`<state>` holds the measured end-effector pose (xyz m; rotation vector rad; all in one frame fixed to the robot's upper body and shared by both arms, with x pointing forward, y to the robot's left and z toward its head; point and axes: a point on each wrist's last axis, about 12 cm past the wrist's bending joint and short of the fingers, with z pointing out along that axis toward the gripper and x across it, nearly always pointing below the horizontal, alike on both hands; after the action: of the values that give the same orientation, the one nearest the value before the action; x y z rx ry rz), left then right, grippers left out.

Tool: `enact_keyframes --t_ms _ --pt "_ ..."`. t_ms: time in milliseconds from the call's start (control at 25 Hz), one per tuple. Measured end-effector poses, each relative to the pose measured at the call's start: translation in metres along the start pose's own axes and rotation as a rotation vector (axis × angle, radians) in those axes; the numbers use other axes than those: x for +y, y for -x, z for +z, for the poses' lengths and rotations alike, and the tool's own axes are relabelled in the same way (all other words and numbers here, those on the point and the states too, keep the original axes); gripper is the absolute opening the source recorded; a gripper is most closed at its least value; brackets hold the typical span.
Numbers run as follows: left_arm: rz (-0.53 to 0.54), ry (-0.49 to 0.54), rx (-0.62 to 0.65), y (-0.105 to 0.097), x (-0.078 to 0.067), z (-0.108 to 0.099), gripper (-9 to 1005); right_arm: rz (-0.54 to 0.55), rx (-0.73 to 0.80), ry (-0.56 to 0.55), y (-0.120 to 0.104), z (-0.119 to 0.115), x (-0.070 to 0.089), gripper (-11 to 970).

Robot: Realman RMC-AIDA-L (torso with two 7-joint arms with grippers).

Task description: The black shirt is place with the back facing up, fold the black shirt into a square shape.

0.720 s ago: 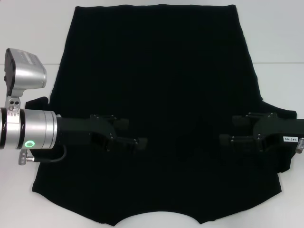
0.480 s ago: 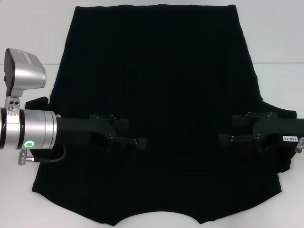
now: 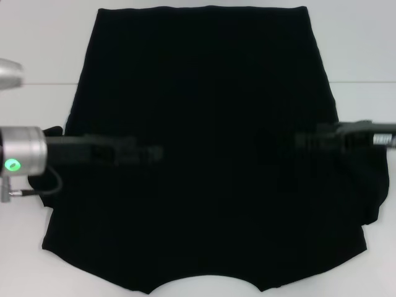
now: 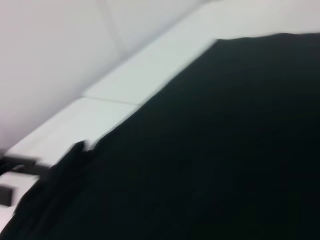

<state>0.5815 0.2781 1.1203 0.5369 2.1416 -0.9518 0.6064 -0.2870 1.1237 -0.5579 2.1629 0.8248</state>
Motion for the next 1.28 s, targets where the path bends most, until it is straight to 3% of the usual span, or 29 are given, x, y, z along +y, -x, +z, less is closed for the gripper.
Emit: enact_keyframes --t_ms 240,480,640,840,1280 --pt "-0.304 0.091 -0.074 0.000 0.023 -0.041 895 0.220 0.017 -0.103 0.061 -0.008 -0.014 832" --pt "-0.463 0.189 -0.064 -0.018 0.039 -0.068 882 0.245 -0.045 -0.160 0.099 -0.016 -0.018 827" --pt "-0.517 0.251 -0.062 -0.027 0.047 -0.078 873 0.239 -0.038 -0.173 0.106 -0.015 -0.015 824" --pt "-0.553 0.353 -0.052 -0.034 0.058 -0.083 670 0.232 -0.019 -0.171 0.109 -0.010 -0.011 819" --pt "-0.586 0.436 -0.032 -0.043 0.065 -0.086 539 0.249 -0.025 -0.174 0.108 -0.011 -0.013 810"
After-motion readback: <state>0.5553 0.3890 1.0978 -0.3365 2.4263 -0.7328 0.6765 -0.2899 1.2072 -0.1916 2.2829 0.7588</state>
